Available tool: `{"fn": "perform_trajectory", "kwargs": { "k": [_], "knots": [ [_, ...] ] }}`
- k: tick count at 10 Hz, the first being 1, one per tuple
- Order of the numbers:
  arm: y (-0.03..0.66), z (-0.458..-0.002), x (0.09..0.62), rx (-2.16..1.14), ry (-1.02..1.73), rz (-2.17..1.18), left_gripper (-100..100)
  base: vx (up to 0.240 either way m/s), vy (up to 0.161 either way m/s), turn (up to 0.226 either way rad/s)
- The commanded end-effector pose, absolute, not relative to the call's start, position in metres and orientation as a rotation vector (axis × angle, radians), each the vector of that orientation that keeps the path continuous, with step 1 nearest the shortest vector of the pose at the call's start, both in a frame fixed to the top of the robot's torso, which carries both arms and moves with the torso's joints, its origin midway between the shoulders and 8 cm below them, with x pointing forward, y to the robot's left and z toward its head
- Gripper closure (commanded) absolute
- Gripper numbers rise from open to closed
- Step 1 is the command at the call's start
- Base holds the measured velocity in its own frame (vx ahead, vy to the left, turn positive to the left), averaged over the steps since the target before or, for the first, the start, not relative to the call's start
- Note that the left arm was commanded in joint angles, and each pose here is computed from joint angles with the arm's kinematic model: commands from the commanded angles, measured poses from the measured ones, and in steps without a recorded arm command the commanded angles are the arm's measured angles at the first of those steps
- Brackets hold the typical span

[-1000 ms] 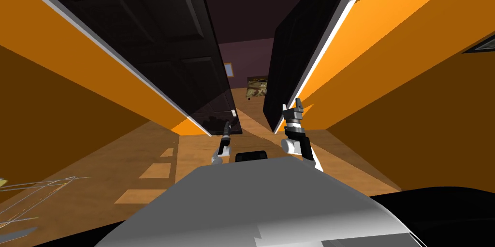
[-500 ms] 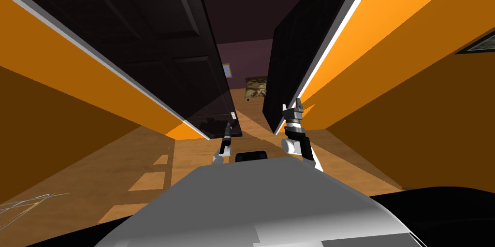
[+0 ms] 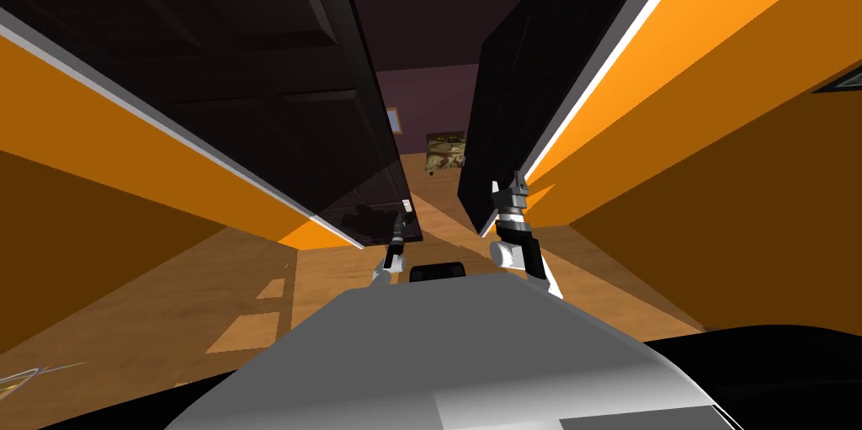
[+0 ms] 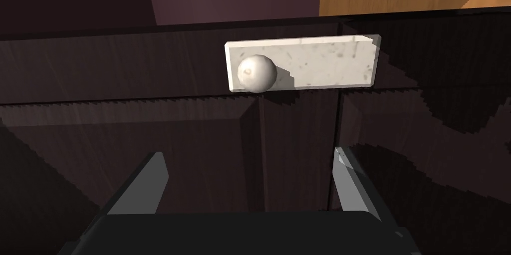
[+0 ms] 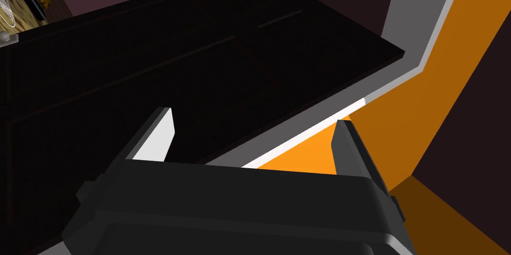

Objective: Push the door open

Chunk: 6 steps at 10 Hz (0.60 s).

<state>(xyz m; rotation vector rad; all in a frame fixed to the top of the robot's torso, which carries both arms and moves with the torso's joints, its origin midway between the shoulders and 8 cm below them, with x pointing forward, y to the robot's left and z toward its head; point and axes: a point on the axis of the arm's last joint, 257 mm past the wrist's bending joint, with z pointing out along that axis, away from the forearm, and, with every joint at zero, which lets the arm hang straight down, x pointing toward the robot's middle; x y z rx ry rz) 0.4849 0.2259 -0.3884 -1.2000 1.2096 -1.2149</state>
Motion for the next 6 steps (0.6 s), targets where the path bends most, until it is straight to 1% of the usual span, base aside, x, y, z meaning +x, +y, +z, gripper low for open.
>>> {"fn": "perform_trajectory", "kwargs": {
  "k": [1, 6],
  "knots": [
    [0.2293, -0.3888, 0.4852, -1.201, 1.209, -1.209, -100, 0.12, 0.009, -0.025],
    [0.2345, -0.3905, 0.4861, -1.211, 1.204, -1.198, -100, 0.194, 0.005, -0.025]
  ]
}}
